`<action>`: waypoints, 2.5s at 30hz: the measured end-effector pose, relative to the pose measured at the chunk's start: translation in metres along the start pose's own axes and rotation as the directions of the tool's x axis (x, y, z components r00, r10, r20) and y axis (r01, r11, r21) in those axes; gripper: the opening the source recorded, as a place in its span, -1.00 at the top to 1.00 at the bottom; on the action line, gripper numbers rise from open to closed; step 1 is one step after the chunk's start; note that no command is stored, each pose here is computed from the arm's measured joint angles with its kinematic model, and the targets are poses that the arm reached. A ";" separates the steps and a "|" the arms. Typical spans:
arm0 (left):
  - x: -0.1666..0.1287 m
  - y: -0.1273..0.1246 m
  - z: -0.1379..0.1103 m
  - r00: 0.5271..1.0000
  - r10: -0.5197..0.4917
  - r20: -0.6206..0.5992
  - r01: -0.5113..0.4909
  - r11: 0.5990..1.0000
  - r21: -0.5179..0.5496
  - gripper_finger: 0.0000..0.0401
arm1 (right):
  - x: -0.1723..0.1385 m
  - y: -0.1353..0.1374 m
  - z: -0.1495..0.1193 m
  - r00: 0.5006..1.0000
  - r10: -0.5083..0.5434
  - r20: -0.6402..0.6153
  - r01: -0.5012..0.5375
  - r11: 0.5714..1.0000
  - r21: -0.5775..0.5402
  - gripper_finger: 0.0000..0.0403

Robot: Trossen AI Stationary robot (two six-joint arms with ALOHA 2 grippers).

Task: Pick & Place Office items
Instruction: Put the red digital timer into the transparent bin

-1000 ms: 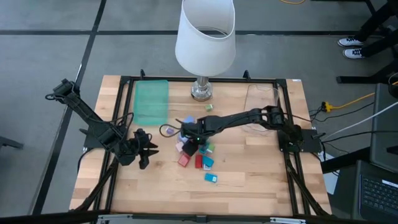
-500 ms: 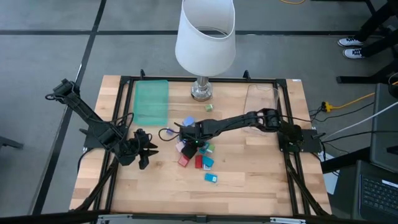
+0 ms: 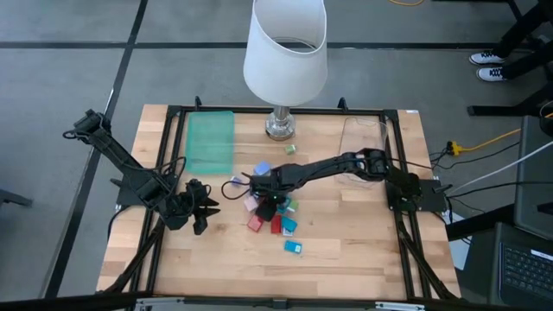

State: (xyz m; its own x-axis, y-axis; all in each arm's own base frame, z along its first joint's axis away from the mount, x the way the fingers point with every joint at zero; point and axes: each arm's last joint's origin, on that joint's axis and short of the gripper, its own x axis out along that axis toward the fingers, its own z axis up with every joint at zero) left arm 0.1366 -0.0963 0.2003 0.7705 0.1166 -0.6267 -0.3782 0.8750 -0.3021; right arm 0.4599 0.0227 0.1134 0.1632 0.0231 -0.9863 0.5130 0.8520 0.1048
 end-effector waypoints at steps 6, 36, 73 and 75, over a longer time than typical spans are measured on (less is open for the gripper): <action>0.000 0.000 0.000 1.000 0.000 0.000 0.000 1.000 0.000 0.43 | 0.000 0.000 0.000 1.000 0.003 -0.002 -0.003 1.000 0.005 0.28; 0.000 0.000 0.004 0.991 0.056 0.121 -0.054 0.998 -0.018 0.43 | -0.212 0.006 -0.018 0.980 -0.176 0.088 0.172 0.984 0.052 0.28; 0.000 -0.002 0.005 0.992 0.035 0.123 -0.015 0.988 -0.153 0.43 | -0.164 -0.218 -0.181 0.920 -0.388 0.056 0.258 0.708 0.658 -0.09; 0.000 -0.002 0.005 0.991 0.037 0.127 -0.016 0.986 -0.164 0.43 | -0.163 -0.220 -0.181 0.921 -0.386 0.055 0.256 0.703 0.663 -0.27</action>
State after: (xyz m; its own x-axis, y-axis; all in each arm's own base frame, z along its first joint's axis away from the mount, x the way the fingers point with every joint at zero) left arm 0.1398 -0.0953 0.2048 0.8148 0.2074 -0.5414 -0.4695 0.7840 -0.4061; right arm 0.1680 -0.0738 0.2282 -0.0020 -0.3366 -0.9417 0.9616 0.2579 -0.0943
